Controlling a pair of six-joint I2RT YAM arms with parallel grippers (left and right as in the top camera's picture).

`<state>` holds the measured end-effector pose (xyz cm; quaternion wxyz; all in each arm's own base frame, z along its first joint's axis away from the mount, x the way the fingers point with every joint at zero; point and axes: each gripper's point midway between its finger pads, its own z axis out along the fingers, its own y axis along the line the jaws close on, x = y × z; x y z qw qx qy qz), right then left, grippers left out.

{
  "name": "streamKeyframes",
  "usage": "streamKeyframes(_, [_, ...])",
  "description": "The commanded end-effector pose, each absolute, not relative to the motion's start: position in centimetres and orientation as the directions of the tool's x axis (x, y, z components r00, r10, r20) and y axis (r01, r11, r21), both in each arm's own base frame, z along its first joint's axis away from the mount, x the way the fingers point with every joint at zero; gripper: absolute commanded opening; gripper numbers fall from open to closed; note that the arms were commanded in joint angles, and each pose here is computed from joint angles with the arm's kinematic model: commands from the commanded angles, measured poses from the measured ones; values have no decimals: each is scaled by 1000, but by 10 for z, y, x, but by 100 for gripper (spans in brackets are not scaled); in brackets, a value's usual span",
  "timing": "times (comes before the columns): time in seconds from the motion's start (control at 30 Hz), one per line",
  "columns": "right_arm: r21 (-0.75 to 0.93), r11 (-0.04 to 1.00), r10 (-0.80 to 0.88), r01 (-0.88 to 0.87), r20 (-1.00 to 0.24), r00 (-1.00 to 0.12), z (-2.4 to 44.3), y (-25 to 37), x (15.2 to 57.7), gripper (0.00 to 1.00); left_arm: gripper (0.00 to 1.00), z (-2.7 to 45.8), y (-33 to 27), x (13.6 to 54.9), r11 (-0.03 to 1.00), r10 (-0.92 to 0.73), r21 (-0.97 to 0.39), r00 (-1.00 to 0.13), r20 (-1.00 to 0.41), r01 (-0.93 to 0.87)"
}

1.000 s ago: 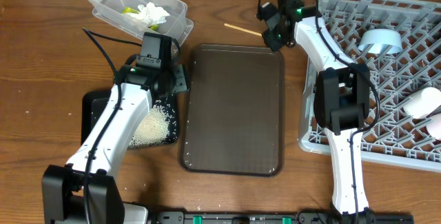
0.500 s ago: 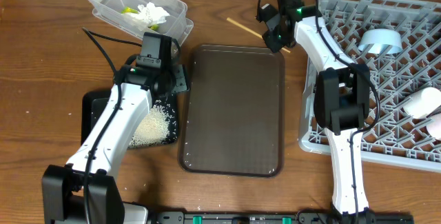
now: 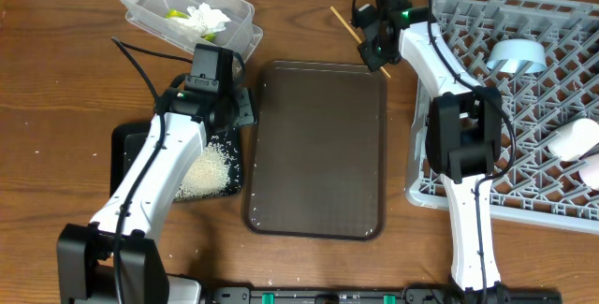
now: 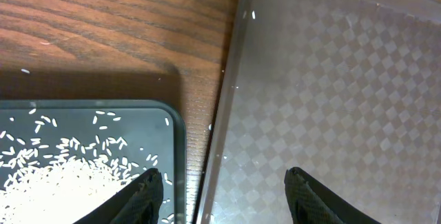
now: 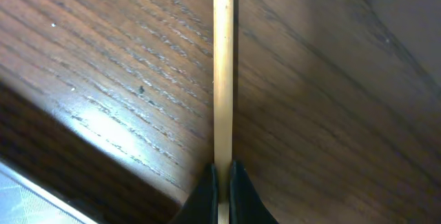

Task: Sort waste into correct bins and load items into the dishwasher rack
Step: 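Lift the chopstick with the right gripper and swing it toward the rack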

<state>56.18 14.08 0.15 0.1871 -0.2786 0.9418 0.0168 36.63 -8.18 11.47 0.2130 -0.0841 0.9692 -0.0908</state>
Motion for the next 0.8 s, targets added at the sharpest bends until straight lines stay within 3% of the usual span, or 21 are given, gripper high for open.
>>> streamKeyframes(0.0, [-83,888,-454,-452,-312,-834,-15,115,559,1,60,121,-84,370,968,-199,-221,-891,-408,-115])
streamKeyframes(0.27, [-81,906,-413,-416,-391,-823,32,108,569,1,60,121,-84,370,968,-199,-221,-891,-408,-115])
streamKeyframes(0.77, [67,933,-276,-353,-494,-824,135,103,549,1,60,121,-84,370,968,-199,-221,-891,-409,-115])
